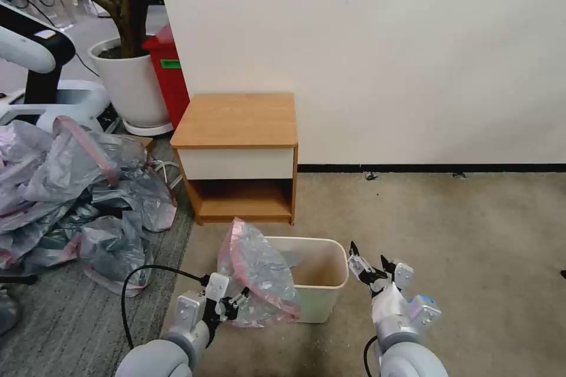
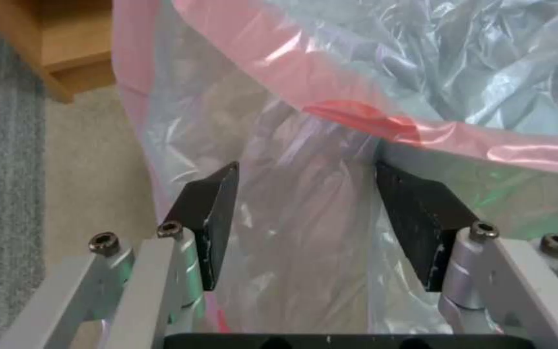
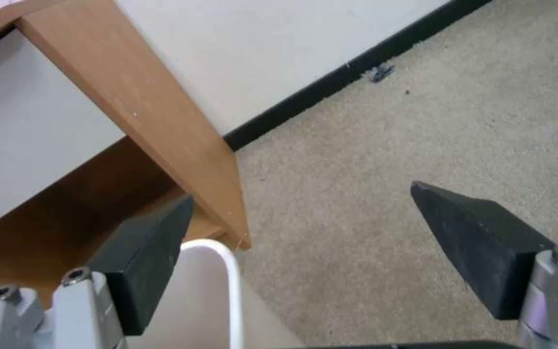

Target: Pick up the garbage bag from the table and place it over the trash can.

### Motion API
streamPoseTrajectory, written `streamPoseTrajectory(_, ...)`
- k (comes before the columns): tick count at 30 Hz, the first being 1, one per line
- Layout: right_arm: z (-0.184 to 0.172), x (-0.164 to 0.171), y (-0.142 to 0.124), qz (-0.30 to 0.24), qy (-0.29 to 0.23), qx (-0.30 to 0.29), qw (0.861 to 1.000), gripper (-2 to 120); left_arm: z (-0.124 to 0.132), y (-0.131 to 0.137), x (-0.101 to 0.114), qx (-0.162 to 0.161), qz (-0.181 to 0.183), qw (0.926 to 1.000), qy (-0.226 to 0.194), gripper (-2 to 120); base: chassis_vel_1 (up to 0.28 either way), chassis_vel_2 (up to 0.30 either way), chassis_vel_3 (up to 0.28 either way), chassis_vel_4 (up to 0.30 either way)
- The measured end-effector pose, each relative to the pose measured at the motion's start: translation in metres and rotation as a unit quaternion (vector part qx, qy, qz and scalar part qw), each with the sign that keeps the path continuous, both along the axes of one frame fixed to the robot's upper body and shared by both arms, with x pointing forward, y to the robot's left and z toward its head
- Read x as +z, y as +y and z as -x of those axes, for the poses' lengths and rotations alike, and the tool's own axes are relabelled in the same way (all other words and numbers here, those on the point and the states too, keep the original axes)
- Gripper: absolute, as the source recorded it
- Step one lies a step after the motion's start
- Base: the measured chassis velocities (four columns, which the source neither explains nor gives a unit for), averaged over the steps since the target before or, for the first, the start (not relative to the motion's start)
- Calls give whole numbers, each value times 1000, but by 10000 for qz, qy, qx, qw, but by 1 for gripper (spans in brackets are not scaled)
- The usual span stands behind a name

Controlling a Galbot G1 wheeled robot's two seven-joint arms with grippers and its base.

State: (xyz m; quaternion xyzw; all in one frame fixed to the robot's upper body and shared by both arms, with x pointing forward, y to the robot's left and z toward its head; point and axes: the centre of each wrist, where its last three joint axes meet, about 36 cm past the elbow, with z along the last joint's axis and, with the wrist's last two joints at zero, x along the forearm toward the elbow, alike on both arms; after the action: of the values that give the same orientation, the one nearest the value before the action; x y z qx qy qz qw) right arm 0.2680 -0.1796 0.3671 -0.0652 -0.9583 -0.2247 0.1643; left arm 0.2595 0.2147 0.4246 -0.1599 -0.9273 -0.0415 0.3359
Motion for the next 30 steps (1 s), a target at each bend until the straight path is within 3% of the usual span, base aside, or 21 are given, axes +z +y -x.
streamPoseTrajectory(20, -1, -3, 1, -14, 21, 10, 10000, 88, -5, 17, 21, -236, 63, 9997, 34, 57, 0, 0, 0, 0)
streamPoseTrajectory(30, -1, -5, 1, 10, 55, 14, 10000, 88, -28, 21, 19, -144, 125, 9997, 153, 57, 0, 0, 0, 0)
